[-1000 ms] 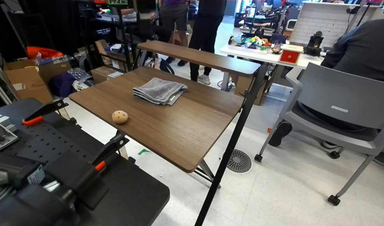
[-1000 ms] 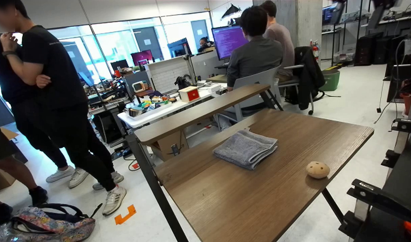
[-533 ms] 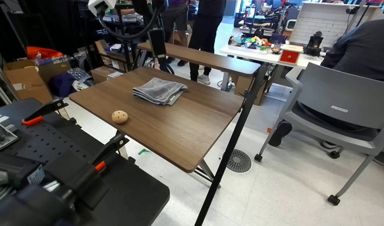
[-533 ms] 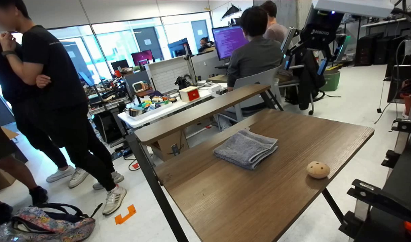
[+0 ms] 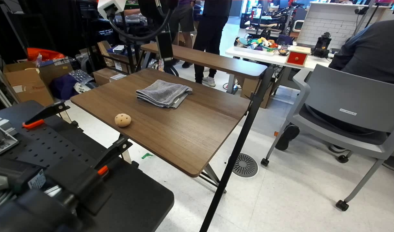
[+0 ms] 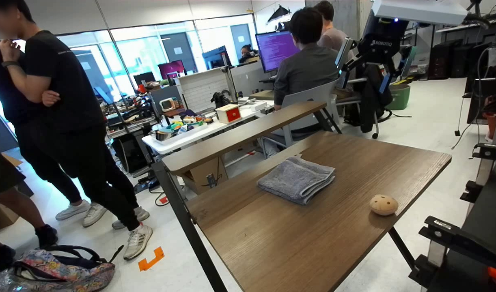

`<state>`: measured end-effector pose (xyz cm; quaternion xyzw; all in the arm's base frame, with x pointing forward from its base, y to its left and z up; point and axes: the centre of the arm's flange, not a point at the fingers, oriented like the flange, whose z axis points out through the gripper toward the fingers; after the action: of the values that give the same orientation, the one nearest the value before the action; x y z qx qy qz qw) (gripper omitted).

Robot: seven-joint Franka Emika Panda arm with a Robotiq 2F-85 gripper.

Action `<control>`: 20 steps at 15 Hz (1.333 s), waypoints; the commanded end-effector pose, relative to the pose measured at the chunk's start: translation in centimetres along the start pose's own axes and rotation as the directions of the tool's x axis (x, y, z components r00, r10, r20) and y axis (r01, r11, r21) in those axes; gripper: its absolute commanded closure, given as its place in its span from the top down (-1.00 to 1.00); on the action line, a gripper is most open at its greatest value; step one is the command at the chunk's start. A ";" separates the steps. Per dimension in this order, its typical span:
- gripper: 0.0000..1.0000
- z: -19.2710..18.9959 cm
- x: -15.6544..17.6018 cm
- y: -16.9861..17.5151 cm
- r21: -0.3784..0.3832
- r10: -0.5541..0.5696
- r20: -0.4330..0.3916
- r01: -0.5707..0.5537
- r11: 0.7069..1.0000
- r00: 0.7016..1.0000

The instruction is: Use the grey towel to wipe the table, move the cookie plush toy backwards

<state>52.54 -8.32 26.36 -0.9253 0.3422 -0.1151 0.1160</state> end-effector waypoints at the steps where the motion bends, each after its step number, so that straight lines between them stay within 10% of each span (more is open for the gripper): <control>1: 1.00 4.4 1.3 -4.0 -0.108 -0.063 0.051 0.068 0.992 0.997; 5: 1.00 12.6 -1.0 -9.3 -0.146 0.121 -0.028 -0.124 0.981 0.992; 11: 1.00 23.1 -5.6 -16.7 -0.087 0.426 -0.024 -0.427 0.900 0.904; 20: 1.00 19.0 -4.9 -15.2 -0.150 0.279 -0.057 -0.285 0.947 0.958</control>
<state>62.50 8.80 10.13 -0.8611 0.4993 -0.0676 0.0683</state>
